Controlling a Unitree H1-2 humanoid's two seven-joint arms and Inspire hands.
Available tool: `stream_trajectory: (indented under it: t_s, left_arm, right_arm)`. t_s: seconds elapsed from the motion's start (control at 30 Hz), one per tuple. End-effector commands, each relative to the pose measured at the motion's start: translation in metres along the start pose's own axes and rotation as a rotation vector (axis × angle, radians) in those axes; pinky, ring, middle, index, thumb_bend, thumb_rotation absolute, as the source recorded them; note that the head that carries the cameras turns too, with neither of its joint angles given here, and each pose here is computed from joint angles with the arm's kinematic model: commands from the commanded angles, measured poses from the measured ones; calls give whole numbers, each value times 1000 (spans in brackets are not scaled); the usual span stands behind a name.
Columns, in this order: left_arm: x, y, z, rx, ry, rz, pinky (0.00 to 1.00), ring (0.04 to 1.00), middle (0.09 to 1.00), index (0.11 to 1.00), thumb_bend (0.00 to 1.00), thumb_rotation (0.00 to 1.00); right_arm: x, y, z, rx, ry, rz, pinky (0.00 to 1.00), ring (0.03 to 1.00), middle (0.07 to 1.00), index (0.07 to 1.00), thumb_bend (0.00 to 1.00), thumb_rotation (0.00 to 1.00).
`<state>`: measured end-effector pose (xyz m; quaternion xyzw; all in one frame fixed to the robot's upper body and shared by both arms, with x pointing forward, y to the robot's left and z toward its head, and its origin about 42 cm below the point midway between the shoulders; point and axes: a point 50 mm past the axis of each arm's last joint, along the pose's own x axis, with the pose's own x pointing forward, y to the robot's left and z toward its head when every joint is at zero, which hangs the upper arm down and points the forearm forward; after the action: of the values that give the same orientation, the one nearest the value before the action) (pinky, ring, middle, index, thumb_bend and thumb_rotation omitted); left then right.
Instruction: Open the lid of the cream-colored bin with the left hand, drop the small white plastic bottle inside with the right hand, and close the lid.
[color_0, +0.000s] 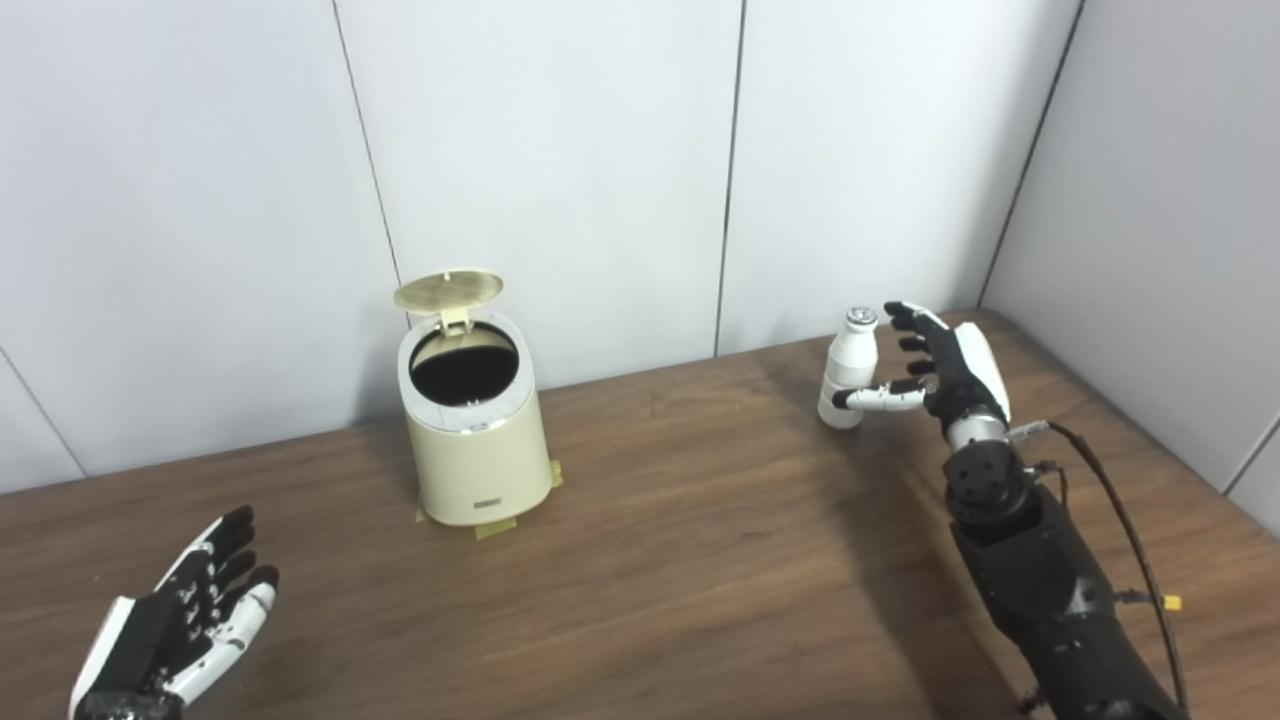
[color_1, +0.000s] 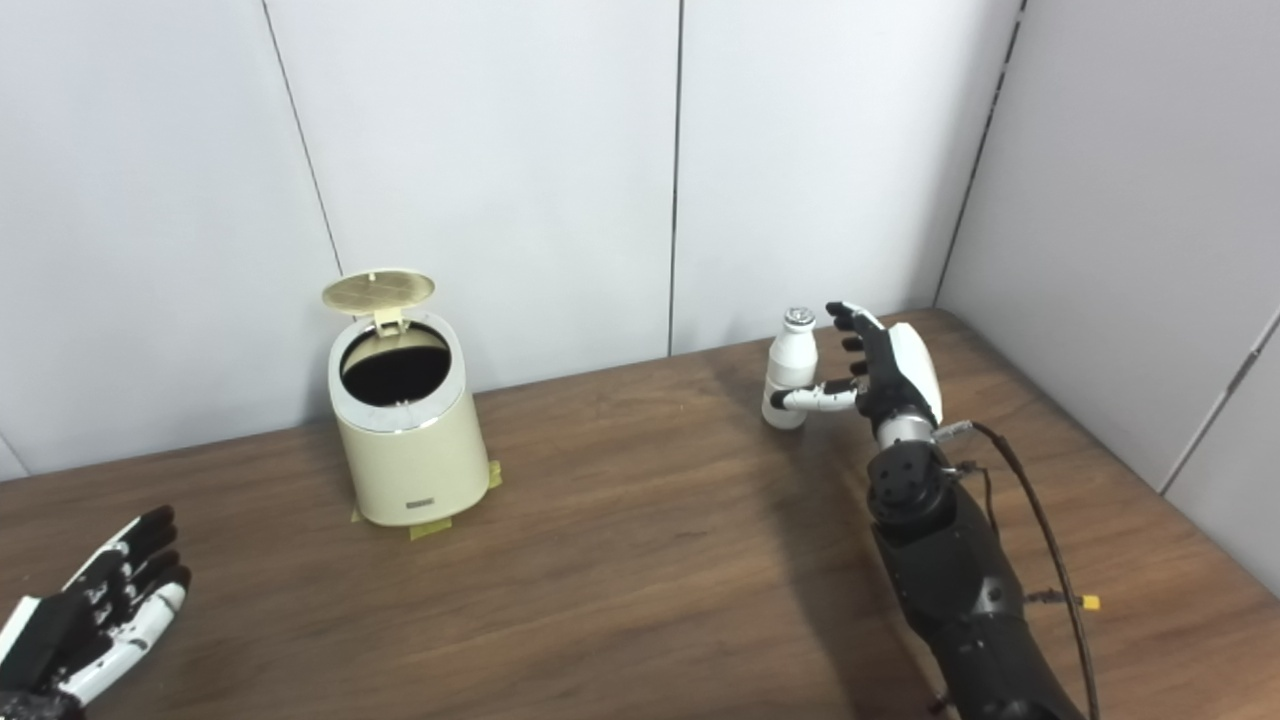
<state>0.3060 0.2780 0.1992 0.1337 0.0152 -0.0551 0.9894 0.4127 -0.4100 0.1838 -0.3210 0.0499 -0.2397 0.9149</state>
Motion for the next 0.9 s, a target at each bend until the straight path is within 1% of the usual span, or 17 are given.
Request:
stream_trajectory:
  t_s: [0.0, 0.13, 0.2, 0.23, 0.27, 0.33, 0.37, 0.4, 0.47, 0.5, 0.6, 0.67, 0.73, 0.87]
  left_arm:
    - [6, 4, 25, 31, -84, 13, 889, 931, 948, 954, 200, 222]
    - [7, 5, 26, 47, -87, 15, 909, 939, 955, 951, 202, 212]
    - [7, 5, 26, 56, -87, 15, 934, 946, 953, 948, 203, 247]
    - [6, 5, 27, 61, -87, 15, 915, 940, 951, 949, 200, 239]
    - [7, 5, 27, 64, -87, 15, 918, 939, 946, 949, 199, 230]
    - [7, 5, 26, 68, -85, 15, 952, 952, 947, 952, 197, 207]
    - [7, 5, 26, 66, -85, 15, 952, 953, 947, 952, 196, 188]
    - [7, 5, 26, 61, -86, 14, 930, 948, 945, 954, 194, 135]
    - [7, 4, 26, 65, -83, 13, 924, 945, 944, 954, 196, 112]
    - [7, 4, 26, 67, -82, 12, 941, 951, 945, 953, 201, 134]
    - [8, 4, 25, 63, -79, 13, 959, 956, 946, 953, 206, 150]
    - [8, 4, 24, 69, -78, 13, 934, 944, 949, 960, 204, 120]
    - [8, 3, 25, 81, -78, 15, 954, 929, 937, 967, 213, 151]
    - [8, 3, 25, 88, -76, 6, 995, 943, 938, 975, 219, 217]
  right_arm:
    - [13, -14, 27, 30, -80, -62, 672, 787, 836, 831, 856, 65]
    - [12, -10, 23, 35, -69, -65, 645, 769, 836, 826, 846, 46]
    - [12, -9, 22, 31, -69, -63, 633, 761, 839, 822, 835, 41]
    - [12, -9, 22, 31, -69, -63, 633, 760, 838, 821, 832, 39]
    - [12, -8, 22, 33, -67, -62, 635, 758, 834, 818, 832, 36]
    - [11, -7, 22, 39, -67, -62, 641, 754, 827, 810, 827, 33]
    - [11, -6, 22, 41, -69, -63, 649, 754, 822, 805, 827, 31]
    - [10, -5, 23, 39, -74, -63, 665, 760, 818, 800, 823, 31]
    - [10, -5, 23, 33, -82, -61, 677, 766, 818, 796, 821, 33]
    - [10, -4, 23, 33, -84, -60, 686, 771, 818, 794, 819, 33]
    - [11, -4, 23, 35, -90, -63, 685, 768, 814, 787, 824, 31]
    - [11, -2, 25, 26, -92, -67, 666, 755, 805, 780, 829, 33]
    - [11, -1, 26, 25, -96, -67, 664, 750, 799, 774, 827, 27]
    - [11, 2, 28, 16, -110, -71, 669, 747, 789, 766, 833, 36]
